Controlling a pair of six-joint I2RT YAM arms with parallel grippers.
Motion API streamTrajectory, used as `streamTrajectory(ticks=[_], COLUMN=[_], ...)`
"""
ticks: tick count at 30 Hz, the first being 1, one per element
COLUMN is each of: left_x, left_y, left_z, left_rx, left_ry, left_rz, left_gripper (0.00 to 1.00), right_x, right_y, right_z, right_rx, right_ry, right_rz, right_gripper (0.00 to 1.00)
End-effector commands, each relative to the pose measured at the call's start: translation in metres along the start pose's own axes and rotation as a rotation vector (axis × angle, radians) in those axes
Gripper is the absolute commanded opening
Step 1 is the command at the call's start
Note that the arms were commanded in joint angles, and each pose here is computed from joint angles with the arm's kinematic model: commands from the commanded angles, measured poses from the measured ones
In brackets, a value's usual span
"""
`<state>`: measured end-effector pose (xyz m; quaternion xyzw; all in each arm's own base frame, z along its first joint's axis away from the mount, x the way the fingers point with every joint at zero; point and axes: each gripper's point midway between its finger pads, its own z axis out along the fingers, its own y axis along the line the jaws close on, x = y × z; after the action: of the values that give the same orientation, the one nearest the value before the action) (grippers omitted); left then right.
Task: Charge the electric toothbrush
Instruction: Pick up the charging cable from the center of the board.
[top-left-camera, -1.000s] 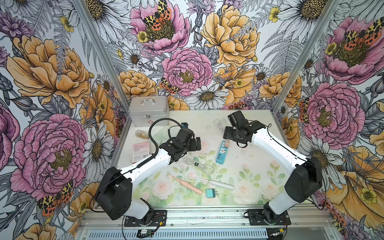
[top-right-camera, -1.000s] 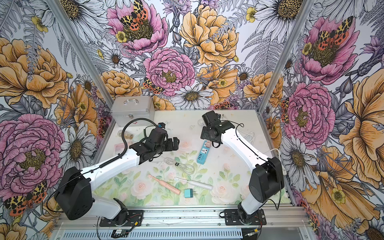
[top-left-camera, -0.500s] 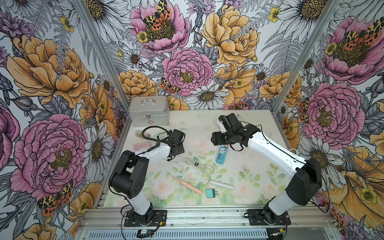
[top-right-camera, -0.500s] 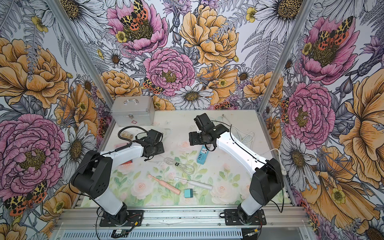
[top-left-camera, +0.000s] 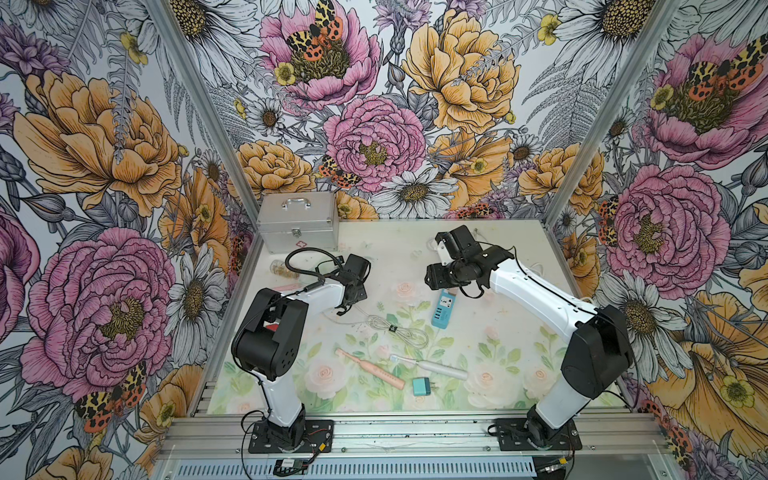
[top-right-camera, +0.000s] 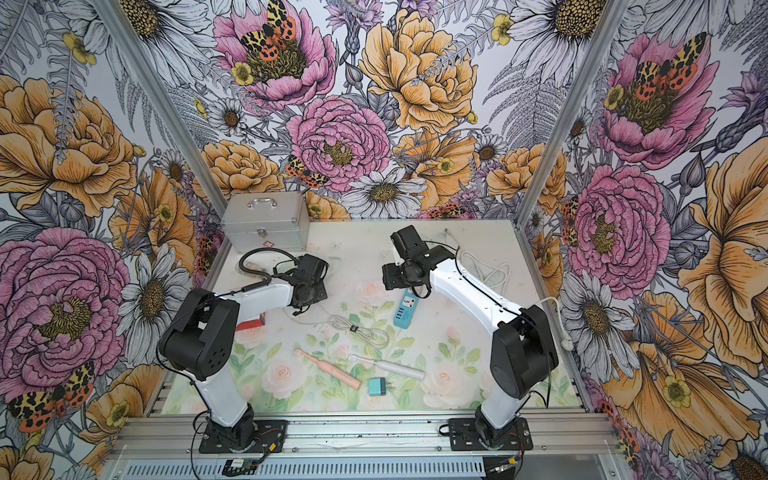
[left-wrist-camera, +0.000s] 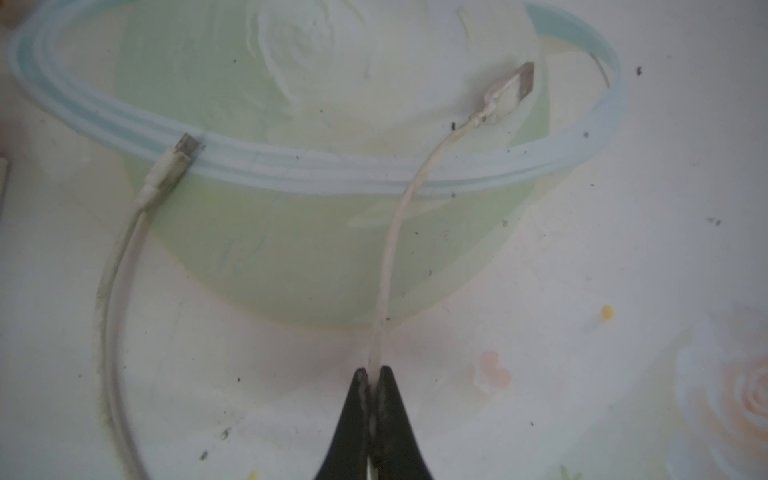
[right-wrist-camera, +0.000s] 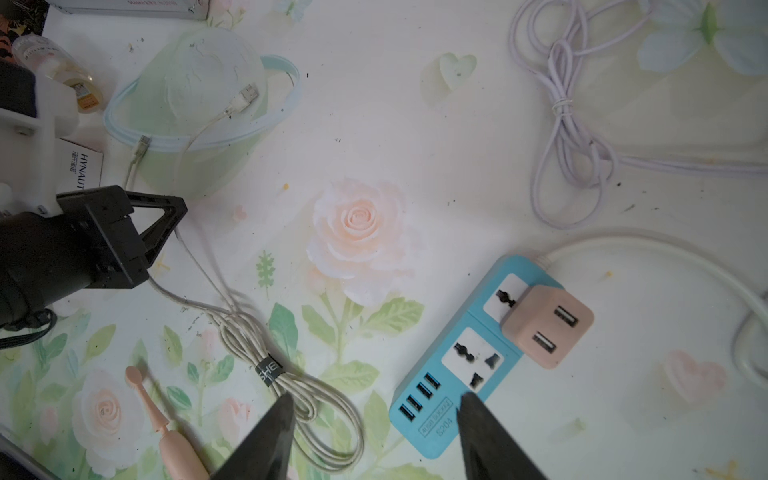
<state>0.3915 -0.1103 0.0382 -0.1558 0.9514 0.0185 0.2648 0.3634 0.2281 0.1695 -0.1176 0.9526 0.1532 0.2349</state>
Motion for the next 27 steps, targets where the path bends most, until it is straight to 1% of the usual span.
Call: streamTrajectory(ticks=[1, 4, 6, 8, 9, 11, 12, 15, 16, 18, 19, 21, 23, 25, 27], left_x=[-0.030, -0.044, -0.055, -0.067, -0.073, -0.086, -0.090, -0.106, -0.111, -0.116, -0.117, -0.119, -0.118, -0.113, -0.110], left_y=[-0.007, -0.012, -0.022, -0.034, -0.042, -0.053, -0.065, -0.078, -0.081, -0.094, -0.097, -0.099, -0.101, -0.104, -0.106], left_z=[-0.012, -0.026, -0.040, -0.058, -0.071, -0.098, -0.113, -0.155, -0.169, -0.199, -0.209, -0.221, -0.226, -0.230, -0.233], left_rx=[0.022, 0.049, 0.088, 0.142, 0.185, 0.229, 0.290, 0.375, 0.404, 0.492, 0.513, 0.524, 0.521, 0.539, 0.563], left_ry=[-0.096, -0.135, -0.164, -0.197, -0.221, -0.283, -0.302, -0.376, -0.402, -0.451, -0.470, -0.489, -0.477, -0.460, -0.454], left_rz=[0.025, 0.072, 0.142, 0.208, 0.263, 0.359, 0.428, 0.570, 0.598, 0.697, 0.742, 0.830, 0.922, 0.995, 1.033], left_gripper=[0.00, 0.00, 0.00, 0.00, 0.00, 0.00, 0.00, 0.00, 0.00, 0.00, 0.00, 0.00, 0.00, 0.00, 0.00], right_x=[-0.021, -0.028, -0.035, -0.042, -0.046, -0.057, -0.064, -0.087, -0.095, -0.108, -0.112, -0.114, -0.111, -0.109, -0.104], right_y=[0.003, 0.000, -0.001, 0.007, 0.011, 0.015, 0.018, 0.030, 0.032, 0.035, 0.036, 0.044, 0.049, 0.048, 0.047], right_z=[-0.007, -0.010, -0.012, -0.015, -0.016, -0.020, -0.023, -0.037, -0.042, -0.051, -0.053, -0.059, -0.066, -0.073, -0.083], right_rx=[-0.027, -0.032, -0.035, -0.073, -0.089, -0.102, -0.109, -0.200, -0.216, -0.243, -0.252, -0.296, -0.328, -0.356, -0.400], right_ry=[-0.054, -0.065, -0.082, -0.093, -0.104, -0.134, -0.153, -0.227, -0.249, -0.288, -0.300, -0.311, -0.326, -0.332, -0.339], right_rz=[-0.044, -0.052, -0.064, -0.106, -0.134, -0.170, -0.189, -0.240, -0.254, -0.294, -0.314, -0.370, -0.426, -0.438, -0.437], right_gripper=[0.61, 0.60, 0.59, 0.59, 0.58, 0.58, 0.57, 0.55, 0.55, 0.55, 0.55, 0.55, 0.55, 0.55, 0.55])
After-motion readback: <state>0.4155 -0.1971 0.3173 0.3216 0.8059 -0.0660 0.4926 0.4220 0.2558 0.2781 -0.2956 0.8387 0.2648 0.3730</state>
